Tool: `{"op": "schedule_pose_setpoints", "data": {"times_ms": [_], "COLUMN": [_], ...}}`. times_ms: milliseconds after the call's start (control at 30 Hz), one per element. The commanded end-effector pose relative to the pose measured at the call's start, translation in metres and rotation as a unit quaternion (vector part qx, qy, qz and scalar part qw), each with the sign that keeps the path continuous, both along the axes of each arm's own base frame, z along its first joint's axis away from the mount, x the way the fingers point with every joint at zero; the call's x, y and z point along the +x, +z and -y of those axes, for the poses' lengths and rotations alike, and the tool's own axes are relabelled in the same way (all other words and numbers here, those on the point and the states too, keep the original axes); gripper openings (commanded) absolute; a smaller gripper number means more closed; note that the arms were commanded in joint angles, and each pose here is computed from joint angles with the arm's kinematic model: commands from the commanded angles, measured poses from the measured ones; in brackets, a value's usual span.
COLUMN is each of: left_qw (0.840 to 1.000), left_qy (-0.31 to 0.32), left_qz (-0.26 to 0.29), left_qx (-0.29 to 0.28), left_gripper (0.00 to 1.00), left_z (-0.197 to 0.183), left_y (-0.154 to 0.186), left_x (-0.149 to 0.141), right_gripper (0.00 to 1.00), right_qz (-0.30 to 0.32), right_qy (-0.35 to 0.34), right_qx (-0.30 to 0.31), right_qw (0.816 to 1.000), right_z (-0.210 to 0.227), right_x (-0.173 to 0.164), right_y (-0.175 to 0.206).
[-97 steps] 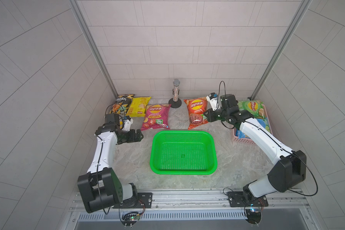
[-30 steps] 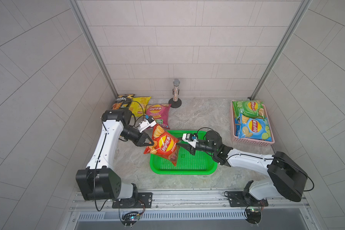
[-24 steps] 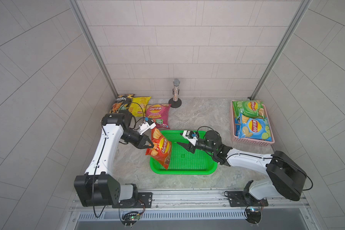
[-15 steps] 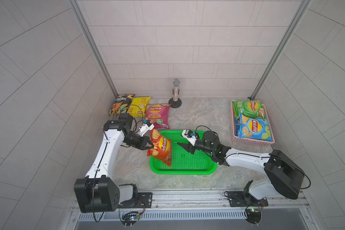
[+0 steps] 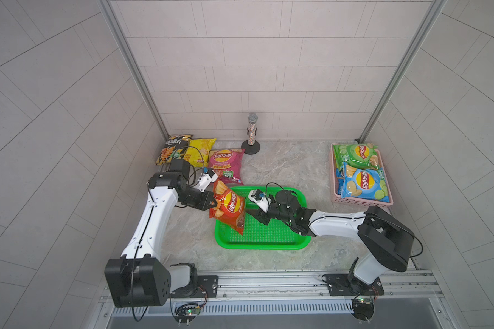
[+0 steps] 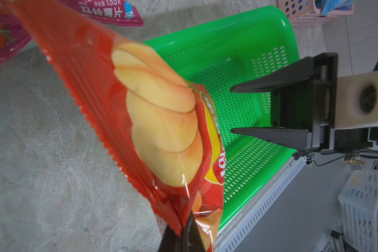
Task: Put the potato chips into the basket
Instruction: Place the potato chip in the basket.
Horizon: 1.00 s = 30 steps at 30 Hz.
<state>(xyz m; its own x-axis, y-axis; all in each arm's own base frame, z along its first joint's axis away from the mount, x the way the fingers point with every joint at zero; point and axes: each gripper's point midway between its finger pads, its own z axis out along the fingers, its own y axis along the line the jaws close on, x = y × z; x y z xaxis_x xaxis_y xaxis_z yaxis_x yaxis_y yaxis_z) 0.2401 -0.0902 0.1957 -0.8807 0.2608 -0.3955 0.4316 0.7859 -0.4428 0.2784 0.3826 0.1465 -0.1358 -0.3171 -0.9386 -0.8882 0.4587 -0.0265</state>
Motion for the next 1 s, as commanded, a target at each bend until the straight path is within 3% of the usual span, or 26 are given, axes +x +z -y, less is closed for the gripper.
{"op": "schedule_pose_setpoints", "data": {"times_ms": [0,533,633,733,967], "left_qw": [0.999,0.997,0.997,0.997,0.997], "left_qy": [-0.02,-0.067,-0.066,-0.065,-0.057], "left_qz": [0.031,0.034,0.032,0.035,0.055], "left_qx": [-0.02,-0.017,-0.012,0.0,0.02], "left_gripper": [0.02,0.07,0.18,0.2,0.44], "left_z": [0.009,0.037,0.036,0.032,0.027], "left_y": [0.021,0.018,0.016,0.013,0.022], "left_x": [-0.003,-0.013,-0.014,-0.014,-0.008], "right_gripper": [0.49,0.45,0.46,0.46,0.48], "right_qz": [-0.02,-0.056,-0.059,-0.059,-0.055], "right_qy": [-0.01,-0.012,-0.012,-0.012,-0.021], "right_qx": [-0.016,-0.063,-0.069,-0.072,-0.078], "right_qw": [1.0,0.996,0.996,0.996,0.995], "right_z": [-0.005,-0.013,-0.014,-0.014,-0.009], "right_x": [-0.001,0.0,0.001,0.001,0.003], "right_y": [-0.013,-0.058,-0.061,-0.062,-0.059]}}
